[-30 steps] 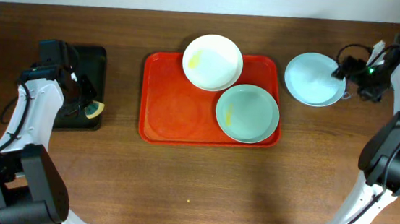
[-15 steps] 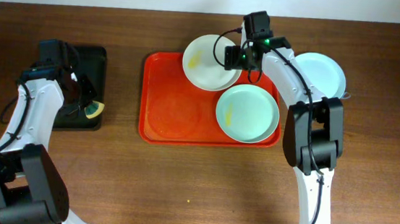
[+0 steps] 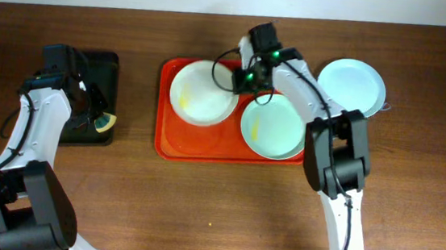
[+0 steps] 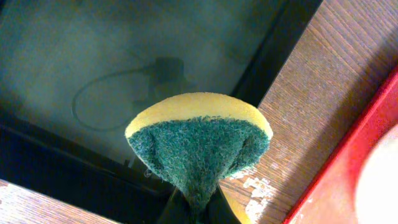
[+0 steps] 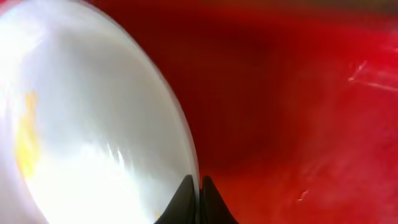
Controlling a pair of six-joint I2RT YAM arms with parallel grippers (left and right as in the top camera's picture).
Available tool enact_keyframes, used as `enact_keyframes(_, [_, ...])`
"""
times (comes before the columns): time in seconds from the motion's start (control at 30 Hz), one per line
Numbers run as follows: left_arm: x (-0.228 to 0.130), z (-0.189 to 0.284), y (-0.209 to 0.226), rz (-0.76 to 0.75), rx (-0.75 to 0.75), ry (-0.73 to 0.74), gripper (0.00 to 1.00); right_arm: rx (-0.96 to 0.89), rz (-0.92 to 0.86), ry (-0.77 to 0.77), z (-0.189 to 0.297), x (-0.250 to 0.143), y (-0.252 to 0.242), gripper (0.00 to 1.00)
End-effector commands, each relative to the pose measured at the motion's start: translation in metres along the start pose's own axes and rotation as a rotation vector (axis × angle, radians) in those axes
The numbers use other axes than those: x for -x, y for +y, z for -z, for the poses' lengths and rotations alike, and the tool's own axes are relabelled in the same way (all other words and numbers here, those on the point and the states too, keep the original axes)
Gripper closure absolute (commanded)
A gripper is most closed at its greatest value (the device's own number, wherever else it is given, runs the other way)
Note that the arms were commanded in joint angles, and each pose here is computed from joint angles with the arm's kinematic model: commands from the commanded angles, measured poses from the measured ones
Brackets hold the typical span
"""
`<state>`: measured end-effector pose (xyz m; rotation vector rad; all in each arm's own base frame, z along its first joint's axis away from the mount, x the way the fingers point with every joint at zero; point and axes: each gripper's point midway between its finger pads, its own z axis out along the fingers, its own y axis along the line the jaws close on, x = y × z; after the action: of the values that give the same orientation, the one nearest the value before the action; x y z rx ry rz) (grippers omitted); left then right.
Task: Clean dirty plates on tray and stack at the side
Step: 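Move the right gripper to grip the cream plate rim, then scrub the cream plate with the sponge in the left gripper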
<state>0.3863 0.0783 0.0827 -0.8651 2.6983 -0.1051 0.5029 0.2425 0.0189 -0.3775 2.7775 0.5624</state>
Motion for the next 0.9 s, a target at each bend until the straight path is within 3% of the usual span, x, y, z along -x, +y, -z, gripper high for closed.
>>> enact_keyframes(0.0, [0.008,0.01,-0.001,-0.015,-0.006,-0.036,1.0,-0.033,0.088,0.107,-0.007,-0.03,0.013,0.96])
enact_keyframes(0.1, [0.008,0.01,-0.001,-0.015,-0.006,-0.036,1.0,-0.041,0.105,0.178,-0.004,-0.047,0.01,0.96])
enact_keyframes(0.33, [-0.001,0.01,-0.032,-0.085,-0.108,-0.011,1.0,-0.092,0.079,0.121,-0.008,-0.034,0.002,0.96])
enact_keyframes(0.5, [-0.03,0.014,-0.109,-0.206,-0.238,-0.012,1.0,-0.103,0.013,0.12,-0.012,-0.035,-0.001,0.96])
enact_keyframes(0.57, [-0.044,0.02,-0.159,-0.259,-0.321,-0.057,1.0,-0.103,0.012,0.123,-0.012,-0.036,-0.001,0.96])
enact_keyframes(0.7, [-0.052,0.004,-0.211,-0.332,-0.407,-0.121,1.0,-0.104,0.01,0.127,-0.012,-0.037,-0.001,0.96])
enact_keyframes(0.87, [-0.078,-0.03,-0.234,-0.39,-0.416,-0.083,1.0,-0.104,0.01,0.129,-0.012,-0.037,-0.002,0.96])
